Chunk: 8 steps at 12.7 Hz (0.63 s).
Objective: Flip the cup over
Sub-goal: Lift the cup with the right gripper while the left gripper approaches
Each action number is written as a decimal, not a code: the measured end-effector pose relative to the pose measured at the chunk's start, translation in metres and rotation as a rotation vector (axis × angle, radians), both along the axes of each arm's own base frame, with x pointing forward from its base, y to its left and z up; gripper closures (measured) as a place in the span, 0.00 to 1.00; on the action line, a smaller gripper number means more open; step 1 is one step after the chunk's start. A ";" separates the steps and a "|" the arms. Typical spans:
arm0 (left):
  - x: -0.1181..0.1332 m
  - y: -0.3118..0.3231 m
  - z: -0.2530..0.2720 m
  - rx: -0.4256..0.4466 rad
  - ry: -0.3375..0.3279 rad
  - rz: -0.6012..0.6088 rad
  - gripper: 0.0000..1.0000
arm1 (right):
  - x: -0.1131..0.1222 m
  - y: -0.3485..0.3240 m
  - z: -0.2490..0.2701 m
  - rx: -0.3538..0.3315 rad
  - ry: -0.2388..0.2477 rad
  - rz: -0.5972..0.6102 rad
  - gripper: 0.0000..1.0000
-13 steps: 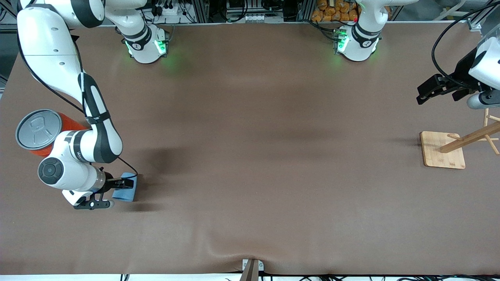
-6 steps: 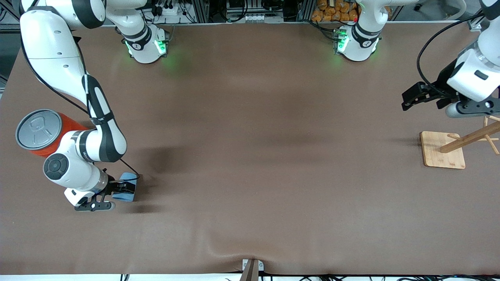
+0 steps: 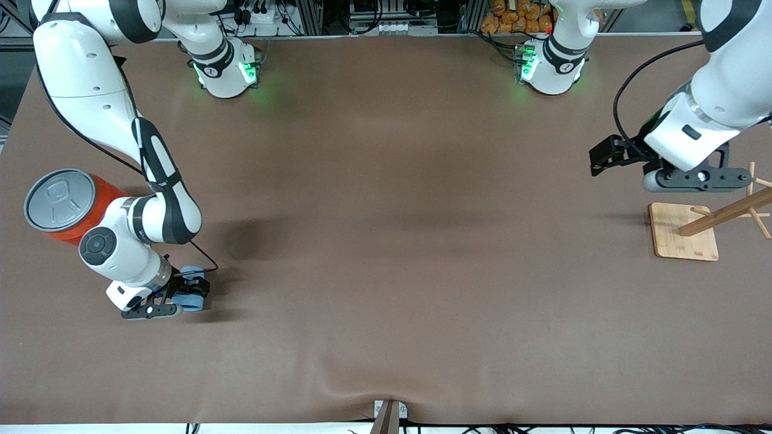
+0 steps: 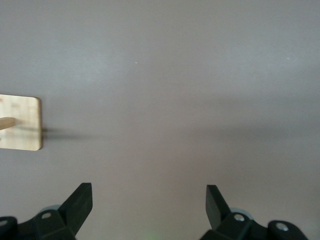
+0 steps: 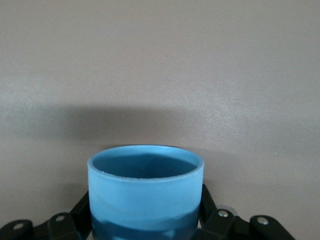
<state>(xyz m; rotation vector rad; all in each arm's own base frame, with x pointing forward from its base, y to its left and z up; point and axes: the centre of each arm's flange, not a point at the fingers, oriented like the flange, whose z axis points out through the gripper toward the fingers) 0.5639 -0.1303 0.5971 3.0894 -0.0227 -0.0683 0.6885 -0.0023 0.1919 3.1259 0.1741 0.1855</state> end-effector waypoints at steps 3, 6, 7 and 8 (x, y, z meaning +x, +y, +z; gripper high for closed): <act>0.006 -0.008 -0.019 -0.047 0.044 -0.002 0.00 | 0.001 0.007 0.007 -0.010 -0.004 0.109 0.18; 0.010 -0.025 -0.035 -0.058 0.071 -0.029 0.00 | -0.001 0.055 0.063 -0.009 0.034 0.285 0.18; 0.009 -0.030 -0.037 -0.058 0.074 -0.039 0.00 | -0.004 0.086 0.085 -0.009 0.033 0.373 0.18; 0.009 -0.034 -0.039 -0.058 0.079 -0.046 0.00 | -0.010 0.127 0.104 -0.011 0.018 0.486 0.18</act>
